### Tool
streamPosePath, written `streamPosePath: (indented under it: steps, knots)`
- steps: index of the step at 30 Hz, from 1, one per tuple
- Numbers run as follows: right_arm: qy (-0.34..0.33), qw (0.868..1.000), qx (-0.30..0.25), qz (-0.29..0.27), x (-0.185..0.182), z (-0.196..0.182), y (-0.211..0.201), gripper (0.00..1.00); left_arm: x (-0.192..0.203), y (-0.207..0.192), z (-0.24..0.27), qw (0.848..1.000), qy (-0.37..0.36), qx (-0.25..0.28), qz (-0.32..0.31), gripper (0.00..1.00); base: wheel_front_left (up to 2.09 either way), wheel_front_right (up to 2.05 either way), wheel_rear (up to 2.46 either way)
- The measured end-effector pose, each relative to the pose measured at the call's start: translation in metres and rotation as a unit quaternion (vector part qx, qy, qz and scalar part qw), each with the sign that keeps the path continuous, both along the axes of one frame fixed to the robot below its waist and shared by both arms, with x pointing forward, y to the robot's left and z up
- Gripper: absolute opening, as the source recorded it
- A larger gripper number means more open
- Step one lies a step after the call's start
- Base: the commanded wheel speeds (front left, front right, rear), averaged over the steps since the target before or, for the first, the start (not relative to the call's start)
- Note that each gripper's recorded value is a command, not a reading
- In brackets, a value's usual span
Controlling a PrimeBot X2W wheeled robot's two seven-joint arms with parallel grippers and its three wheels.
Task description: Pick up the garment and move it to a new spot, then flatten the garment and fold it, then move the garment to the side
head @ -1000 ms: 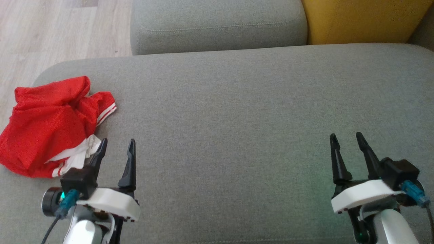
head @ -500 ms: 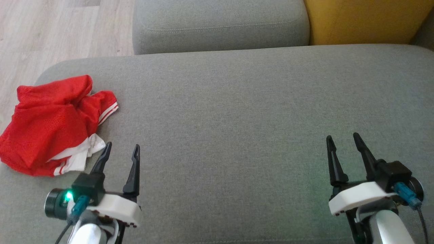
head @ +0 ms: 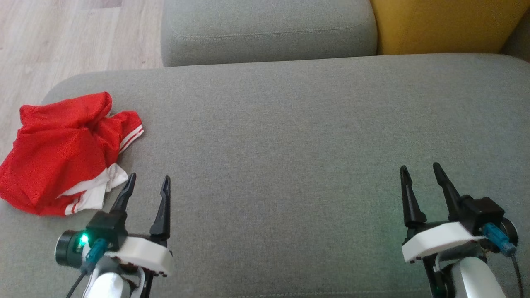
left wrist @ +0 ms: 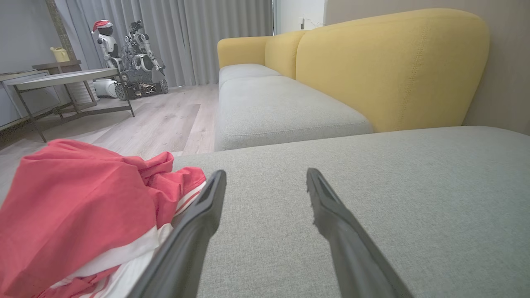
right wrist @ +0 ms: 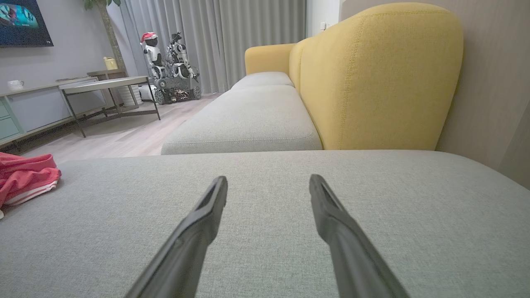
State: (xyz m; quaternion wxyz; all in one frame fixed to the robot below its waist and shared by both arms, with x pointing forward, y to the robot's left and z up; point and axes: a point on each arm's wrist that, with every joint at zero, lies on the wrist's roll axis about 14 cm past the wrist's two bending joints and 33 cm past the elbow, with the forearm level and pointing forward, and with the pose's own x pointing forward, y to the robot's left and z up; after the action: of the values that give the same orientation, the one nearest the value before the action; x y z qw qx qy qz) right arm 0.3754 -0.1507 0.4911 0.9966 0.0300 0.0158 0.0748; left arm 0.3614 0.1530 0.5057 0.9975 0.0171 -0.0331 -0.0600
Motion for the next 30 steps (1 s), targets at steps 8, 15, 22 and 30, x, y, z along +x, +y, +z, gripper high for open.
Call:
streamPosePath:
  steps: [8, 15, 22, 30]
  knots:
    - [0.001, 1.000, 0.000, -0.007, 0.001, -0.001, -0.005, 1.00, 0.001, 0.006, -0.002, 1.000, 0.004, -0.004, 0.010, 1.00, 0.00, 0.00, 0.00]
    - [0.002, 1.000, -0.001, -0.006, 0.002, -0.002, -0.004, 1.00, 0.000, 0.005, -0.006, 1.000, 0.008, -0.003, 0.011, 1.00, 0.00, 0.00, 0.00]
    - [-0.012, 1.000, -0.004, 0.025, 0.012, 0.008, 0.017, 1.00, -0.009, 0.020, -0.005, 0.999, 0.008, -0.013, 0.036, 1.00, 0.00, 0.00, 0.00]
    - [-0.037, 0.993, -0.005, 0.111, 0.025, 0.026, 0.079, 1.00, -0.034, 0.068, 0.000, 0.993, -0.001, -0.019, 0.113, 1.00, 0.00, 0.00, 0.00]
